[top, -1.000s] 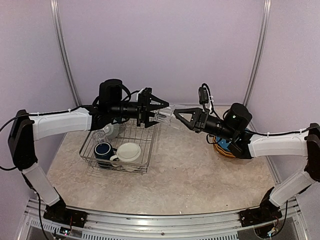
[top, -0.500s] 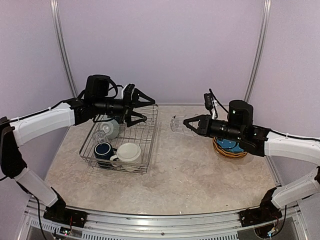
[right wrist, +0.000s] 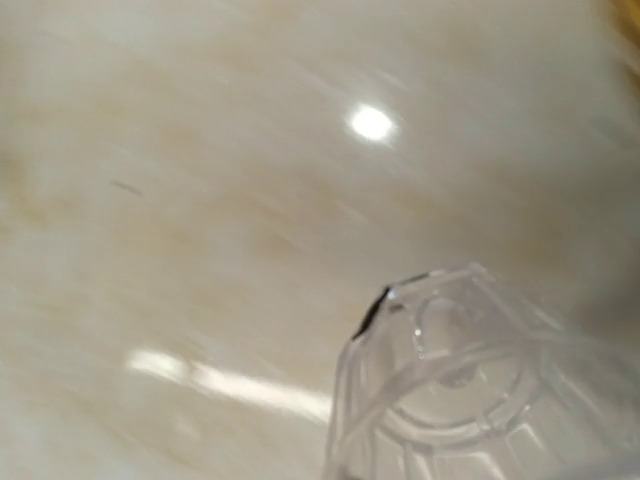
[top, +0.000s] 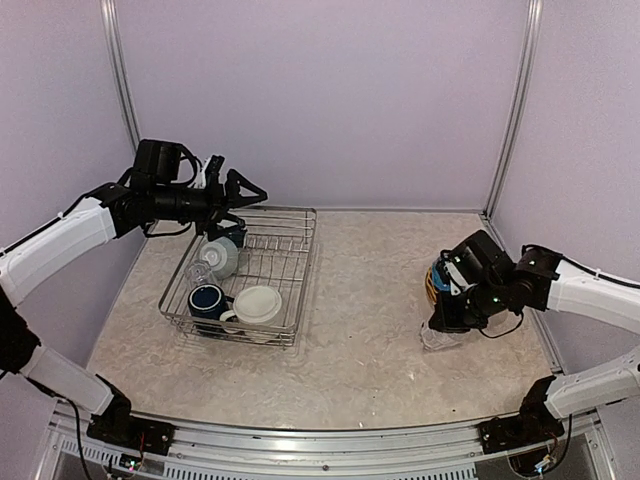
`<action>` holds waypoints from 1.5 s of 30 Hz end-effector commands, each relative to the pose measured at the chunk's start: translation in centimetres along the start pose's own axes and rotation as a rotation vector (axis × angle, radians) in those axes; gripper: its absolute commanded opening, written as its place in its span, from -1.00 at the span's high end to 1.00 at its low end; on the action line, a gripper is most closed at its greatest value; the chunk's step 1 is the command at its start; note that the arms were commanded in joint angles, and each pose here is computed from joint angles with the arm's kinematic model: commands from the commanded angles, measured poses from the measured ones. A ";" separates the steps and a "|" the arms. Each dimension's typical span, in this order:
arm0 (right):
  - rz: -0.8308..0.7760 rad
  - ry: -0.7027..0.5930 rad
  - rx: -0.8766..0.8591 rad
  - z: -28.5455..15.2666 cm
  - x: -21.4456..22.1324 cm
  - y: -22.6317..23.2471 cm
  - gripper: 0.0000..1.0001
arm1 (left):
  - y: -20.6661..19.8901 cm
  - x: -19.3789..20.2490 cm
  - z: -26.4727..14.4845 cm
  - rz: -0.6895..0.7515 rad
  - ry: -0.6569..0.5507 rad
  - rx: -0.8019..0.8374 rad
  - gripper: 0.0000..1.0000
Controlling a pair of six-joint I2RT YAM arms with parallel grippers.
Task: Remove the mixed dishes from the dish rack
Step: Place the cup at the center of the board.
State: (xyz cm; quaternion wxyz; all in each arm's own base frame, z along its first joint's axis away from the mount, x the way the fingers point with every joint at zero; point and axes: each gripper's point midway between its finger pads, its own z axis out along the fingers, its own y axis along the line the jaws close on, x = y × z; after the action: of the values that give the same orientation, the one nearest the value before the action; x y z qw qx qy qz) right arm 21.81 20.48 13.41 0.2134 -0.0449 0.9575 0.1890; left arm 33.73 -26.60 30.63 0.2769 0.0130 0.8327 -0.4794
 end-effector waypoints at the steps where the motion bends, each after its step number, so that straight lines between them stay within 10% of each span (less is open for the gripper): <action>1: 0.087 0.047 0.262 -3.3 3.2 -6.0 1.00 | 0.0 -0.5 -1.4 0.070 -0.030 -0.060 -0.98; 20: 0.139 0.010 0.411 0.8 2.5 -9.3 1.00 | 5.3 0.6 -5.3 0.091 -0.073 -0.379 -0.98; 32: 0.060 0.036 0.353 0.3 2.4 -8.2 0.15 | 13.8 2.0 -7.3 -0.010 0.007 -0.729 -0.98; 45: -0.078 -0.221 0.000 -4.9 -3.2 -1.1 -0.87 | 19.8 2.9 -6.6 -0.009 0.089 -0.952 -0.98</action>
State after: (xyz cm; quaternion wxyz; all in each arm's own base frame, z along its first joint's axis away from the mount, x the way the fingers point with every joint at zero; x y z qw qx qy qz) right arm 21.96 16.08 15.95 0.2894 -0.0379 0.9453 0.1456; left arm 33.63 -12.46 17.66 0.2261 -0.0987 0.9655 -0.0833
